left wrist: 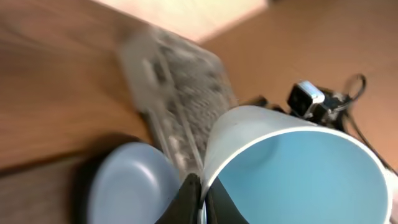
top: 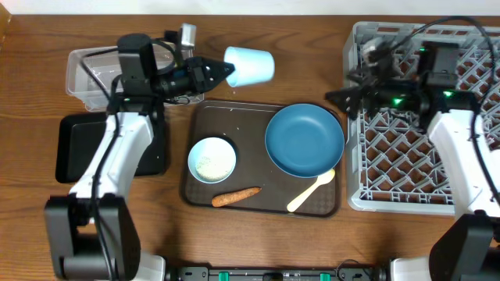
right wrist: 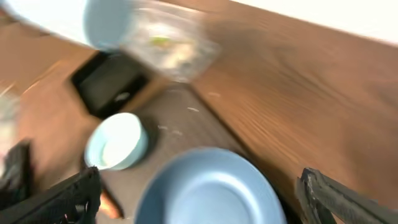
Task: Sort waste into correct bins and load items into the dishwasher rack
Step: 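Lift the small blue cup with the left gripper toward the right gripper, then close the right gripper on the blue cup held by the left gripper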
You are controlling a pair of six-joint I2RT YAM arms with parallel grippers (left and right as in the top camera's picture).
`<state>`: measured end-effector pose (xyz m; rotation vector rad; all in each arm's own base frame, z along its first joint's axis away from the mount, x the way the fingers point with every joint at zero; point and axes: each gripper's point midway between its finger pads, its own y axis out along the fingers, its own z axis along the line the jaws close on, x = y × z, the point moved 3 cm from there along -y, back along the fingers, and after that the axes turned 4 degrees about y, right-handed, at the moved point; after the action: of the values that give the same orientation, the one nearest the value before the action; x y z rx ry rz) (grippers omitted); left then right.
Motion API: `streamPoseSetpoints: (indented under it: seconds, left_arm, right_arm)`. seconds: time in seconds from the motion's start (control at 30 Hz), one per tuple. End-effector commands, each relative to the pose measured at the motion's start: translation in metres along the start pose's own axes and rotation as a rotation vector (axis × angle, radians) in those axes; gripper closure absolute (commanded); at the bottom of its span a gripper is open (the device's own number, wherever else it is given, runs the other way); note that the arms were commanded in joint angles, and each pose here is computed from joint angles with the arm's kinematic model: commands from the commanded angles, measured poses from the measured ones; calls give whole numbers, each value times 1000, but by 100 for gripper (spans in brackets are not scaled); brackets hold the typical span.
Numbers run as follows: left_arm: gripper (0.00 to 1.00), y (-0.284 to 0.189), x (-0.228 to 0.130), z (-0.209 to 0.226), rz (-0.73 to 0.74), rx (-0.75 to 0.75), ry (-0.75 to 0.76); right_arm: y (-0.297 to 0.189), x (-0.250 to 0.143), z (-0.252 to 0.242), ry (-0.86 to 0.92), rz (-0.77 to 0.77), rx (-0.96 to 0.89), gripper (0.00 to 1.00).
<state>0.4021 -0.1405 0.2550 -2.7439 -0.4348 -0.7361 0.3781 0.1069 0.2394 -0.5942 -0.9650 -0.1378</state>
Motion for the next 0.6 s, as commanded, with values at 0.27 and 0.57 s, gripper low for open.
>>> streamPoseSetpoints:
  seconds: [0.27,0.57]
  left_arm:
    - [94,27,-41,-51,283,-369,77]
    - [94,34,-46,-57,299,-381,89]
  right_arm:
    - [40,14,87,-532,-91,363,3]
    - [50,27,100,-619,-135,384,7]
